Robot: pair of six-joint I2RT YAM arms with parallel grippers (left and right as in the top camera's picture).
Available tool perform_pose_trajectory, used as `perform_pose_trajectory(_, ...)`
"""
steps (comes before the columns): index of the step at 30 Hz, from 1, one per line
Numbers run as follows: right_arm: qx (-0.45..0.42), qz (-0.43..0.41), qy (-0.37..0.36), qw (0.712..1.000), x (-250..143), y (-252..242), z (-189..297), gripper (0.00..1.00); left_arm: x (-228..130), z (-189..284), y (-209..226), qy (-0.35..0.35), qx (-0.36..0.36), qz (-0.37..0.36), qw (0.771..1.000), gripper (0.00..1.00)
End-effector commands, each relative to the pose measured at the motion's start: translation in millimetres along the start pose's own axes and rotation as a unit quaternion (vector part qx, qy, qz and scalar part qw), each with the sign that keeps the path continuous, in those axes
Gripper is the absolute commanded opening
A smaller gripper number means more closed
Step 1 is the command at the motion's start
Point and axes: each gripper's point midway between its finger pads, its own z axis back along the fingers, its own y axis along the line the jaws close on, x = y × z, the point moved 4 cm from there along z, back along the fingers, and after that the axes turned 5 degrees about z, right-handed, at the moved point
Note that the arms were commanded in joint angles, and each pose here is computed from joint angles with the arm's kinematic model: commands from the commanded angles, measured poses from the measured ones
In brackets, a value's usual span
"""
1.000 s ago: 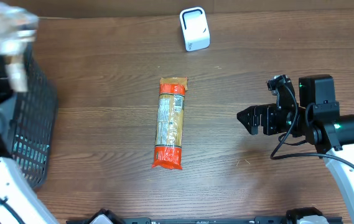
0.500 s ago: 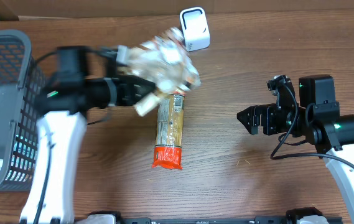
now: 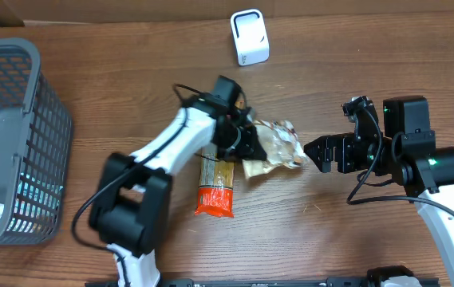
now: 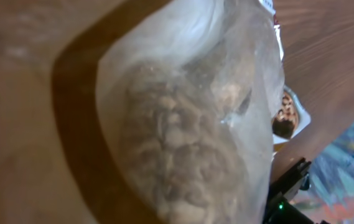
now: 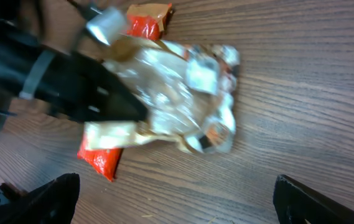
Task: Scan the item barcode
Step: 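Carry the pastry bag right and place it beside the right gripper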
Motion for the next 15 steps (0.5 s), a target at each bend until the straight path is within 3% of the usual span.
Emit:
perform_pose_trajectory(1, 0.003, 0.01, -0.013, 1.0, 8.1, 4.3, 4.9, 1.0, -5.5, -17.5, -15.5, 0.029, -0.035, 0.003, 0.999, 0.49)
perform_pose_trajectory(3, 0.003, 0.011, -0.015, 1.0, 8.9, 4.4, 4.9, 1.0, -3.9, -16.5, -20.5, 0.026, -0.047, -0.004, 0.999, 0.78)
perform_pose_trajectory(5, 0.003, 0.012, -0.018, 1.0, 10.0, 4.4, 5.0, 1.0, 0.1, -10.6, -24.2, 0.016, -0.051, -0.009, 0.999, 0.88)
perform_pose_trajectory(8, 0.003, 0.012, -0.018, 1.0, 10.1, 4.4, 5.0, 1.0, 13.2, 8.9, -29.1, -0.008, -0.057, -0.013, 0.998, 0.97)
perform_pose_trajectory(15, 0.003, 0.012, -0.018, 1.0, 10.0, 4.4, 5.0, 1.0, 54.7, 110.6, -25.1, -0.127, 0.001, -0.013, 0.992, 1.0)
